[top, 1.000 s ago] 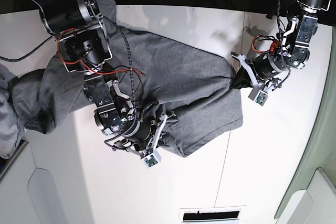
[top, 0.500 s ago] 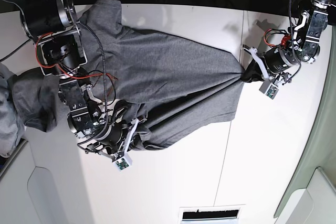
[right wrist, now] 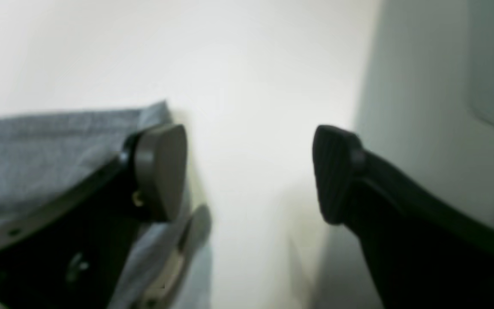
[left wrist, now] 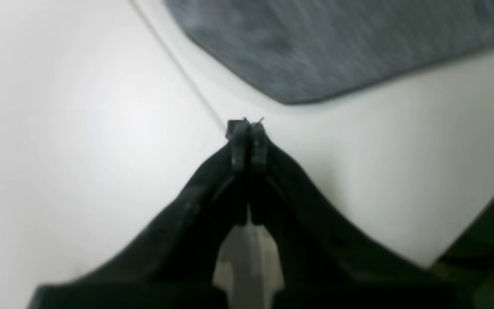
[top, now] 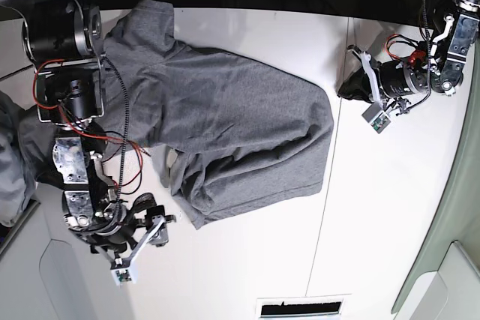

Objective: Layout the t-shirt on the table in an organized manner, then fold the t-shirt properly
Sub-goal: 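Grasp the shirt edge with the left gripper and drag it outward, then pull the shirt with the right gripper away from the left gripper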

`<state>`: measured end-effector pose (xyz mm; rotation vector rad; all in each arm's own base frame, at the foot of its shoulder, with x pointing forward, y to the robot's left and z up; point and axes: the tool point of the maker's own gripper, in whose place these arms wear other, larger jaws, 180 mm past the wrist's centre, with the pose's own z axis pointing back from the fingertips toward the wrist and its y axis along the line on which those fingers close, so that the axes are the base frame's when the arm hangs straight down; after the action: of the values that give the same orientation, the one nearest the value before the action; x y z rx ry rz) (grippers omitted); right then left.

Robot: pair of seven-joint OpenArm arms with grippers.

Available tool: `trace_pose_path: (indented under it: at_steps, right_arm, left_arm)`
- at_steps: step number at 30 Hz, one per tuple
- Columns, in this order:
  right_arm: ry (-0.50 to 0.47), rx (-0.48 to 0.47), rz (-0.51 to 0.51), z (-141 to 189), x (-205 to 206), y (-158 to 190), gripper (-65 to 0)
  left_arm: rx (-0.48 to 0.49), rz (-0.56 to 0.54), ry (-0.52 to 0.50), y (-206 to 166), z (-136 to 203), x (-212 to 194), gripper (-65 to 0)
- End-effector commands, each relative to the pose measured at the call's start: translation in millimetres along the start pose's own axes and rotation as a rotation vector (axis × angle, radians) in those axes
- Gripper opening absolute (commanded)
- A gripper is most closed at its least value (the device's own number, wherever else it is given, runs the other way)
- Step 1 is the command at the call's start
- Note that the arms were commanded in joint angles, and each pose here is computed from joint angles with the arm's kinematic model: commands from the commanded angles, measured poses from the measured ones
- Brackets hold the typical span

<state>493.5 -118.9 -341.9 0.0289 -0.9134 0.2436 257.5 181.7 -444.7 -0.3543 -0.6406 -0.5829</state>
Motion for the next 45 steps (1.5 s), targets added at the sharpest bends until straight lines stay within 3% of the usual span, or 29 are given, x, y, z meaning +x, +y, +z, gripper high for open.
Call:
trace_pose_path:
  at_steps: [1,6,10,12,16,20,24,34,35,39,40,45]
  right_arm:
    - [-0.055,-0.004,-0.005,9,22,-5,-20.5]
    - [0.001,0.091,-0.017,35,-10,-1,-20.5]
    - [0.052,0.068,-0.004,48,-50,-14,-20.5]
    - [0.084,0.031,-0.008,53,-72,-26,-20.5]
    - [0.105,-0.059,-0.057,63,-99,-59,-20.5]
    - [0.097,-0.139,-0.150,74,-107,-95,-20.5]
    - [0.099,-0.184,-0.264,81,-120,-122,-20.5]
    - [0.176,-0.088,-0.361,75,-170,-95,-20.9]
    - [0.185,-0.085,-0.362,75,-174,-92,-24.7]
    - [0.192,-0.073,-0.365,77,-180,-83,-57.0]
    - [0.183,-0.059,-0.367,78,-179,-79,-59.8]
    - [0.120,-0.039,-0.352,94,-165,-70,-59.9]
  left_arm:
    - [0.007,-0.032,-0.076,9,11,30,-65.0]
    - [-0.036,-0.109,-0.154,-14,22,72,-64.5]
    - [-0.086,-0.084,-0.198,-32,22,86,-49.8]
    - [-0.108,-0.059,-0.204,-41,16,86,-45.6]
    - [-0.174,-0.016,-0.228,-70,2,90,-45.3]
    - [-0.239,-0.041,-0.207,-106,-16,87,-45.3]
    - [-0.237,-0.074,-0.180,-126,-35,82,-45.3]
    - [-0.182,-0.007,-0.067,-115,-64,37,-45.8]
    - [-0.172,-0.016,-0.049,-112,-65,33,-47.7]
    - [-0.048,-0.012,0.004,-84,-68,20,-61.3]
    - [-0.017,-0.012,0.013,-76,-66,18,-63.2]
    - [0.058,-0.052,0.028,-41,-54,21,-63.8]
